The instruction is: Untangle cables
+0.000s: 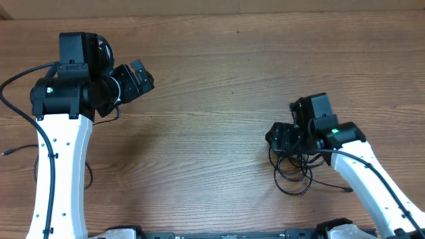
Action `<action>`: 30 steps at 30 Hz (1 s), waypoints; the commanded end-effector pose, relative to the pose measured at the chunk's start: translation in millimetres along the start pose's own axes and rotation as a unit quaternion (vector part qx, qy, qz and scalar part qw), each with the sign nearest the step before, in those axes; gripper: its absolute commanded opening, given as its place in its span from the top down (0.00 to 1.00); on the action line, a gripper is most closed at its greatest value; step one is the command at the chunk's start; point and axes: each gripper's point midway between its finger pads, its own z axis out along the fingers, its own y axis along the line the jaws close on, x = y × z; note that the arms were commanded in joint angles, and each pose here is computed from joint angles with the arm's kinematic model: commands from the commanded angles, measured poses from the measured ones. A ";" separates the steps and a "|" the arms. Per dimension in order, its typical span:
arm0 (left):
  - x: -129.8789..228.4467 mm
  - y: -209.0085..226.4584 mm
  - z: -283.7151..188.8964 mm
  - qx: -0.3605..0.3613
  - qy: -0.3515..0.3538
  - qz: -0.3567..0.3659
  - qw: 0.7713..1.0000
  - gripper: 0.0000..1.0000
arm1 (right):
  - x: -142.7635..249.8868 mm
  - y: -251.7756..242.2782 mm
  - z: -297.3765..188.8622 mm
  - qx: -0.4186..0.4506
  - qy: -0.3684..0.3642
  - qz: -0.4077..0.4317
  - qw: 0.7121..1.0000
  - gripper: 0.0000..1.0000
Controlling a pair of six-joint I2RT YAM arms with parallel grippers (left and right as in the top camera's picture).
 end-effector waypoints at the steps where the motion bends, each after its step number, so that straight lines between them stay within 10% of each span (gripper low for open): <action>1: 1.4 -1.0 2.1 -0.002 0.001 0.013 1.000 0.01 | 14.2 1.0 15.5 -0.006 0.020 -0.041 0.999 0.30; 8: 1.3 -1.1 2.1 -0.002 0.001 0.013 1.000 0.00 | 30.2 10.5 28.8 -0.008 0.046 -0.084 0.995 0.56; 13: 0.4 1.3 2.1 -0.009 -0.002 0.013 1.000 0.00 | 21.3 26.6 32.4 -0.030 0.027 -0.104 0.994 0.96; 30: -0.1 2.6 1.9 -0.011 -0.003 0.012 1.000 0.00 | -132.3 202.4 -128.6 -0.294 -0.200 -0.188 0.916 0.96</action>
